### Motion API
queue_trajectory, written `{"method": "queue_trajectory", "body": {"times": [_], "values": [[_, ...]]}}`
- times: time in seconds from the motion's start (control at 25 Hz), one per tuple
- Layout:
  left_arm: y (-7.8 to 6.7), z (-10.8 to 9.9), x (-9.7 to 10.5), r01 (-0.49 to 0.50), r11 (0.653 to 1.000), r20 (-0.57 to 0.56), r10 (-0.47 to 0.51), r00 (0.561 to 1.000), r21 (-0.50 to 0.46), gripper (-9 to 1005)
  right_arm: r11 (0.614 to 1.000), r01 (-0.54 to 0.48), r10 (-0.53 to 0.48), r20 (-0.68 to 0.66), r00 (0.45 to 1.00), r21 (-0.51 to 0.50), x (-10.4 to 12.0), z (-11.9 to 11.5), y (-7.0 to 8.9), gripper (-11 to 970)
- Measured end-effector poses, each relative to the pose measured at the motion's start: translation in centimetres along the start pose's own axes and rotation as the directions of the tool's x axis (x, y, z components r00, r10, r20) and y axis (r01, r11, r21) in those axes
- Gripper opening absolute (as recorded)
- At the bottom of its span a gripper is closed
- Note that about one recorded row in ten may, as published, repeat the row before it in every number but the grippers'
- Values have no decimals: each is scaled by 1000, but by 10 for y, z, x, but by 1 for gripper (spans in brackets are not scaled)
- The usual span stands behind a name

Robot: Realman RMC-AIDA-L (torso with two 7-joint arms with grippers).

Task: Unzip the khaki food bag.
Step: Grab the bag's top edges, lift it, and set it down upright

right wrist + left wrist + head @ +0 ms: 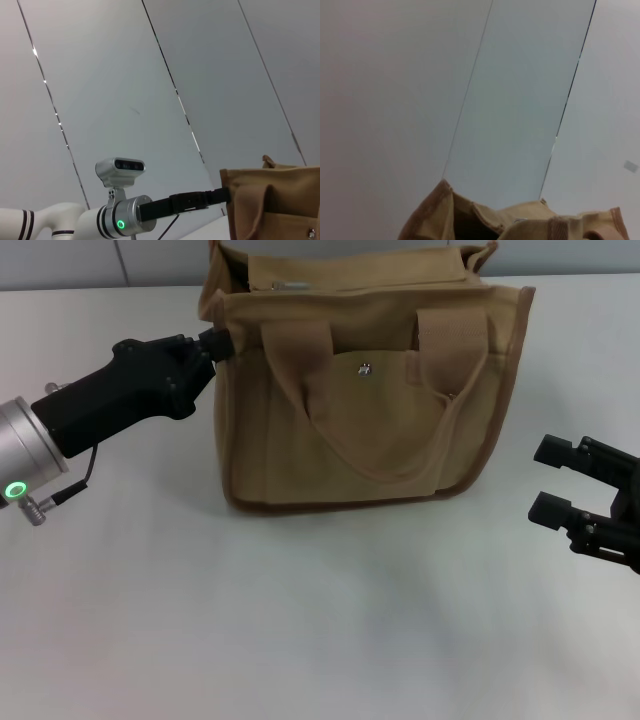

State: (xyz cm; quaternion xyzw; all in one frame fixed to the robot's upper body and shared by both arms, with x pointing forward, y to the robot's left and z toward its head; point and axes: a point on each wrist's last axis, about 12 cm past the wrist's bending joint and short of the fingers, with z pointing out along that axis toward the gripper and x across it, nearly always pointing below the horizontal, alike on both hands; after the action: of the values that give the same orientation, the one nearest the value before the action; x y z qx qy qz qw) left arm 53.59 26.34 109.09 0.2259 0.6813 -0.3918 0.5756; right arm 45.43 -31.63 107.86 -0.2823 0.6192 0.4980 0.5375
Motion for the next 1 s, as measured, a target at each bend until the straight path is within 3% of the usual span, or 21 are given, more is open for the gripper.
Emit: {"method": "queue_trajectory", "body": {"times": [0.28,0.48,0.68,0.84,0.88,1.0], "values": [[2,-3,-1,1,1000,11,-1,1000,-11,22,1000,-1,1,1,1000,-1,0,0,0,780],[5,-4,-5,-50,999,24,50,998,-18,22,1000,18,-18,35,999,1,-6,3,-3,779],[19,-9,-24,-86,994,76,91,993,-63,22,999,39,-42,133,990,23,-22,8,-10,779],[37,-8,-56,-155,982,129,168,977,-107,21,1000,-1,4,171,985,-17,-32,25,-18,778],[37,-8,-56,-155,982,129,168,977,-107,21,999,-12,18,171,985,-32,-35,30,-20,778],[41,-2,-81,-219,971,188,232,954,-92,21,998,-29,38,166,985,-60,-42,44,-26,778]]}}
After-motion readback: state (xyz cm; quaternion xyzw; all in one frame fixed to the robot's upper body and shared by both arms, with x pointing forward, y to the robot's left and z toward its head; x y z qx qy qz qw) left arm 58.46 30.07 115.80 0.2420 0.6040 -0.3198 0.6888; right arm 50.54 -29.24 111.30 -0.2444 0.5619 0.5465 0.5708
